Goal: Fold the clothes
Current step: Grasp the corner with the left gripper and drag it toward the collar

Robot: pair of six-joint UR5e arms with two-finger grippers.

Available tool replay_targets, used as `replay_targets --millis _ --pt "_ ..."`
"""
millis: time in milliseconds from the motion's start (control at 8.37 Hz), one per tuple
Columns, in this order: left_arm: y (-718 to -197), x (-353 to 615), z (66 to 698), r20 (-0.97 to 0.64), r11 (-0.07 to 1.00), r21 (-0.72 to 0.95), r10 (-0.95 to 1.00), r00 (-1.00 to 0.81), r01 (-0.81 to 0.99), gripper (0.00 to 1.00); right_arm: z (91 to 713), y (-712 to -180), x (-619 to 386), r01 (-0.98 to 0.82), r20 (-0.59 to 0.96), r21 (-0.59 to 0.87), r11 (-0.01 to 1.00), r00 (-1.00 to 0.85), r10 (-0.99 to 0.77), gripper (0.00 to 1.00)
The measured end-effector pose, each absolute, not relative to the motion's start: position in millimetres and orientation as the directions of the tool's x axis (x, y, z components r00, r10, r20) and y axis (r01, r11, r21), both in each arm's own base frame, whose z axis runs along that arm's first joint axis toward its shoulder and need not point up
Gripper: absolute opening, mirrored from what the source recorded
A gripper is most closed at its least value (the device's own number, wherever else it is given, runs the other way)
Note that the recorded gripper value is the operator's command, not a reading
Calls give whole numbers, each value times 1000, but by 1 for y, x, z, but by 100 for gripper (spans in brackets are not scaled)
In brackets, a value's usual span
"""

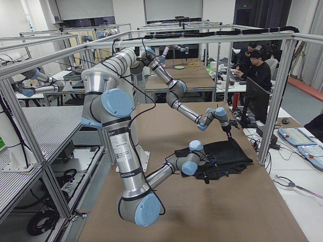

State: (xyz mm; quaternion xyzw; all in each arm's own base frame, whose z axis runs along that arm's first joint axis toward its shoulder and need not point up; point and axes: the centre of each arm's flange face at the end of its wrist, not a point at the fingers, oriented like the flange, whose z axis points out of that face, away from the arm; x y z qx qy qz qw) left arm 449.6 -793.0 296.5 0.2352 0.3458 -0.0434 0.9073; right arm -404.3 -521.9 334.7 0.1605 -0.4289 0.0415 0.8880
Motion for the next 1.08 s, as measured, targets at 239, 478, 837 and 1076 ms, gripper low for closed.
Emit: replay_targets --millis 239,478,837,1076 --pt "-800 438 295 -625 871 437 113 773 226 100 333 -522 -405 -212 776 250 945 628 -64 94" --pt "-814 405 297 -618 869 456 154 771 193 100 326 -521 -411 -241 792 212 947 610 -22 91" --pt "-806 387 310 -627 865 468 181 758 181 100 307 -503 -448 -408 835 1 913 502 223 89" --pt "-801 387 316 -629 865 468 184 755 179 100 318 -489 -494 -561 849 -147 815 352 395 86"
